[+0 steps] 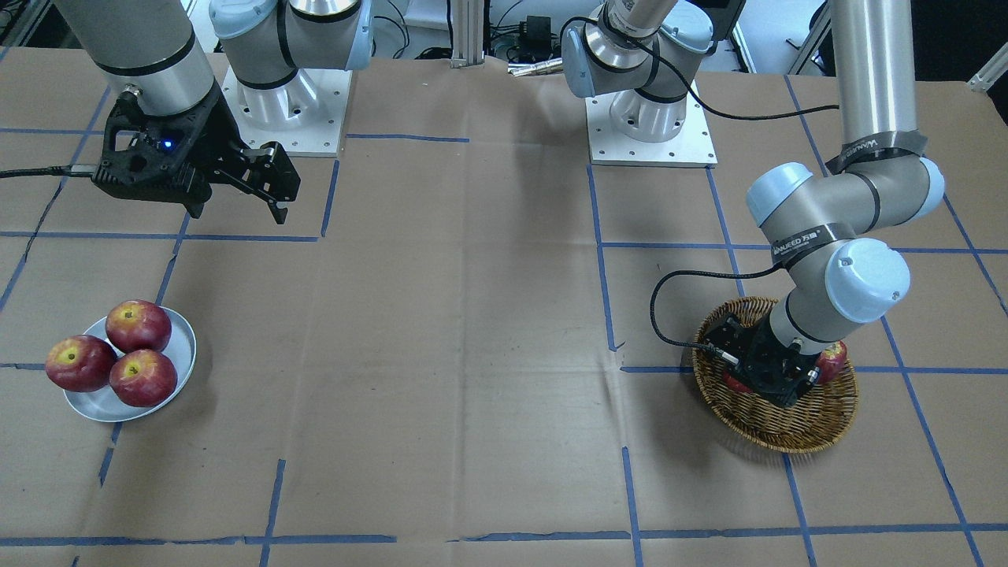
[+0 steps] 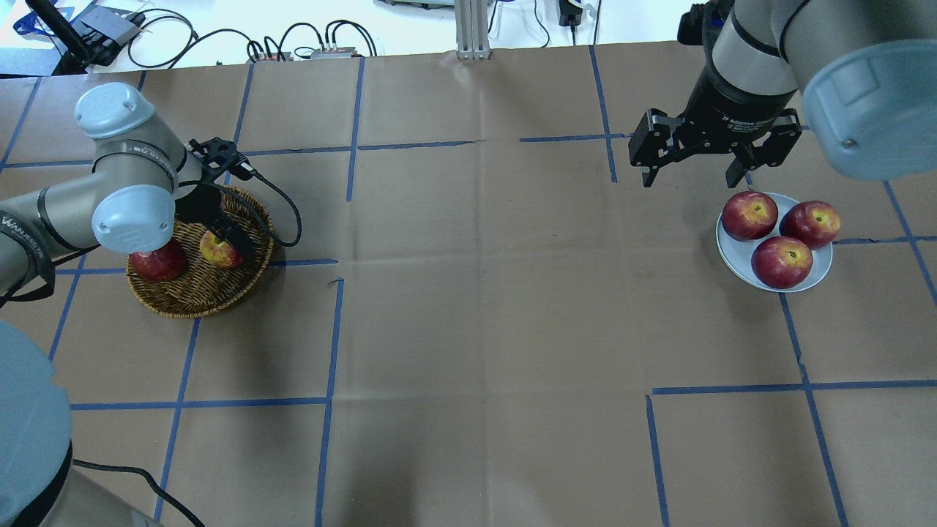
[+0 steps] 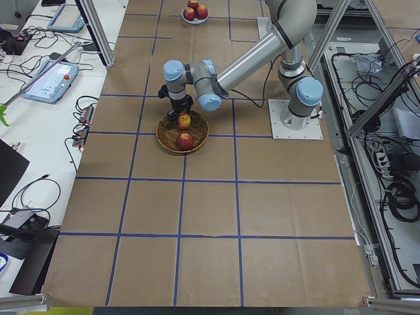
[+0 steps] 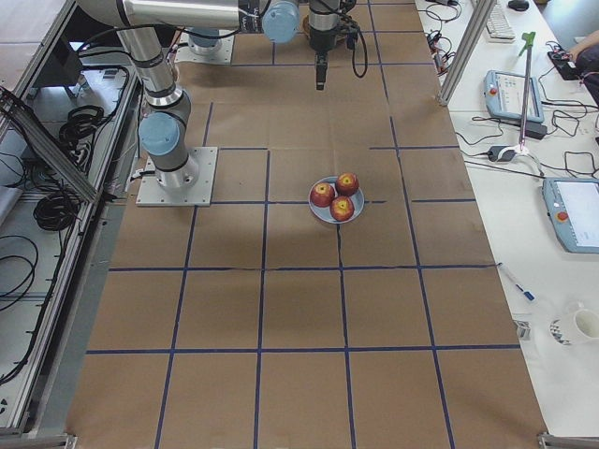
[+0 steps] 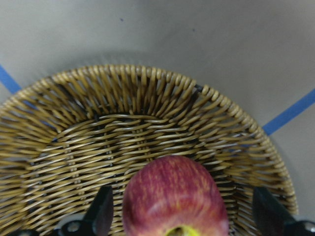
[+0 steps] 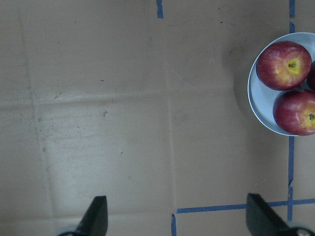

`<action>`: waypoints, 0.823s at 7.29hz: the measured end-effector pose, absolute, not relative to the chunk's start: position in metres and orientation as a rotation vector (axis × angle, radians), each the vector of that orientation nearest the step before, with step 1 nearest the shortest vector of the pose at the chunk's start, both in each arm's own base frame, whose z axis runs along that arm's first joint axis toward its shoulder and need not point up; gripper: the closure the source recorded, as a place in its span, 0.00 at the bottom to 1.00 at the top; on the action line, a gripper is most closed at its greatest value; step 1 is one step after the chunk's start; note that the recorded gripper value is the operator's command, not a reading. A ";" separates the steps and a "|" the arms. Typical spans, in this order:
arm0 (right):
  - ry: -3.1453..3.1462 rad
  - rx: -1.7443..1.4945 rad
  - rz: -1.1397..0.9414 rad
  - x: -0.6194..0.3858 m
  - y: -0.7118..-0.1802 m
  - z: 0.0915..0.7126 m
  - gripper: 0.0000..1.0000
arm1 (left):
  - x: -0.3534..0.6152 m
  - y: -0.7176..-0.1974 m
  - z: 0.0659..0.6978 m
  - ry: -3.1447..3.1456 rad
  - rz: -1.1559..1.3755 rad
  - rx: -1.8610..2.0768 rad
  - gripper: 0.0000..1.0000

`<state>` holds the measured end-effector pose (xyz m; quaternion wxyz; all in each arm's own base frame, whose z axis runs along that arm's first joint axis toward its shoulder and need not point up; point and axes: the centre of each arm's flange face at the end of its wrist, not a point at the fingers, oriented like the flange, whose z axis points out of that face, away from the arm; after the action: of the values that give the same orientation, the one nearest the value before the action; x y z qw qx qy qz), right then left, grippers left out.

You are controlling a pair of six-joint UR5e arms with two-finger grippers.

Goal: Transfer apple from basket to plate
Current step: 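Lower the left gripper into the basket and grasp the yellow-topped red apple, then lift the apple with the left gripper and set it on the table center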

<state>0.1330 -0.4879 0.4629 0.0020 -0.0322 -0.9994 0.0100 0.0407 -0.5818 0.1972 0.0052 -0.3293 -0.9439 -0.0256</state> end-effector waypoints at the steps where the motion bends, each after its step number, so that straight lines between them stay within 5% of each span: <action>1: -3.136 -0.101 0.032 0.133 -0.488 0.463 0.00 | 0.040 -0.580 0.189 -2.947 -0.100 -1.028 0.19; 2: -3.136 -0.101 0.032 0.133 -0.488 0.463 0.00 | 0.041 -0.579 0.186 -2.943 -0.110 -1.025 0.48; 3: -3.136 -0.101 0.032 0.133 -0.488 0.463 0.00 | 0.043 -0.580 0.185 -2.945 -0.114 -1.019 0.61; 6: -3.136 -0.101 0.031 0.133 -0.488 0.463 0.00 | 0.054 -0.584 0.196 -2.969 -0.090 -0.993 0.69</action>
<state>0.1330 -0.4879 0.4631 0.0020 -0.0322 -0.9994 0.0100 0.0537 -0.5841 0.1964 0.0048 -0.3171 -0.9479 -0.0287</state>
